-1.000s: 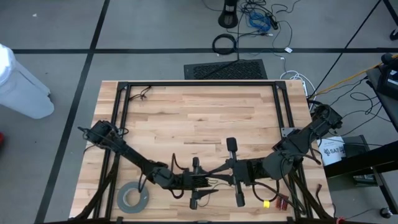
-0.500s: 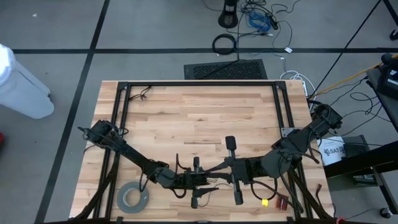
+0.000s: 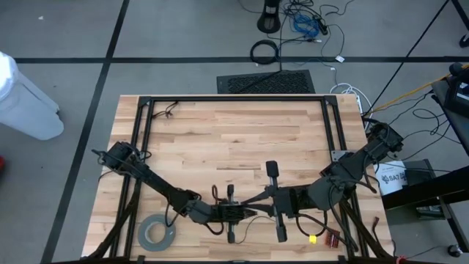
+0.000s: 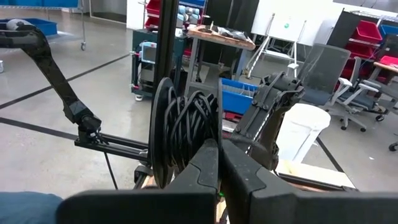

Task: Coil cords
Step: Coil the black wire onto the spool

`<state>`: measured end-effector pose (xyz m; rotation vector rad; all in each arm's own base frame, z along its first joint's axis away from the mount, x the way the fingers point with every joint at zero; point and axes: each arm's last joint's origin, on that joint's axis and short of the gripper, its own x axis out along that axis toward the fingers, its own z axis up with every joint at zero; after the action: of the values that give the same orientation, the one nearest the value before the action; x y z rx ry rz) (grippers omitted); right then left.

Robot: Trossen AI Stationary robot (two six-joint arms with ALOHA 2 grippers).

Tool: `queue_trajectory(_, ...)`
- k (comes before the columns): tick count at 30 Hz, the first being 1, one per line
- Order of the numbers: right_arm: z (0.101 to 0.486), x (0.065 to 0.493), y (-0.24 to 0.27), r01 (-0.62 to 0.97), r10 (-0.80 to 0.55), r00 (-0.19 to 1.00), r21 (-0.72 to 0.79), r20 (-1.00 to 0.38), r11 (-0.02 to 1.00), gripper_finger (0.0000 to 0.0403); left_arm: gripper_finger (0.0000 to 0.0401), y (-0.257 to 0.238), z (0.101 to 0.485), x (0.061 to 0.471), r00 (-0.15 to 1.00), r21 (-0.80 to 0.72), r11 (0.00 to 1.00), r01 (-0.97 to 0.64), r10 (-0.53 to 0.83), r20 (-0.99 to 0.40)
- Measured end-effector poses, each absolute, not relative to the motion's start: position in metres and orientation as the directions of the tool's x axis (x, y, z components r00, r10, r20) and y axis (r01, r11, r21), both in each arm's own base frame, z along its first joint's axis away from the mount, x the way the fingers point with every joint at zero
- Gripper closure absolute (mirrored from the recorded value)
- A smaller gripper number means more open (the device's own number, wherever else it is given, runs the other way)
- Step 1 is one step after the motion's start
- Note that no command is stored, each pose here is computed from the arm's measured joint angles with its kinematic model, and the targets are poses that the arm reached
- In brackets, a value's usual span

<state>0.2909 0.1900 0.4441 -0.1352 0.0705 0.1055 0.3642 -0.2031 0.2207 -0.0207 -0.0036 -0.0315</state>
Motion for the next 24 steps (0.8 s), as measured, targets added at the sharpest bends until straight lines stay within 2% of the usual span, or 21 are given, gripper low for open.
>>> queue_trajectory(5,0.442,0.287,0.195,-0.126,0.114,0.989,-0.133,-0.097,0.983,0.0403,0.0396,-0.204,0.221,0.358,0.997,0.026,1.000,-0.013,0.015,-0.072)
queue_trajectory(11,0.436,0.283,0.200,-0.144,0.125,0.980,-0.118,-0.153,0.983,0.0403,0.0397,-0.203,0.244,0.342,0.993,0.057,0.998,-0.006,0.012,-0.117)
queue_trajectory(15,0.433,0.281,0.201,-0.148,0.127,0.975,-0.107,-0.184,0.983,0.0403,0.0398,-0.203,0.257,0.328,0.985,0.088,0.995,-0.045,0.059,-0.161)
queue_trajectory(24,0.426,0.274,0.208,-0.165,0.138,0.960,-0.092,-0.243,0.982,0.0403,0.0399,-0.194,0.278,0.286,0.937,0.053,0.992,-0.116,0.127,-0.326)
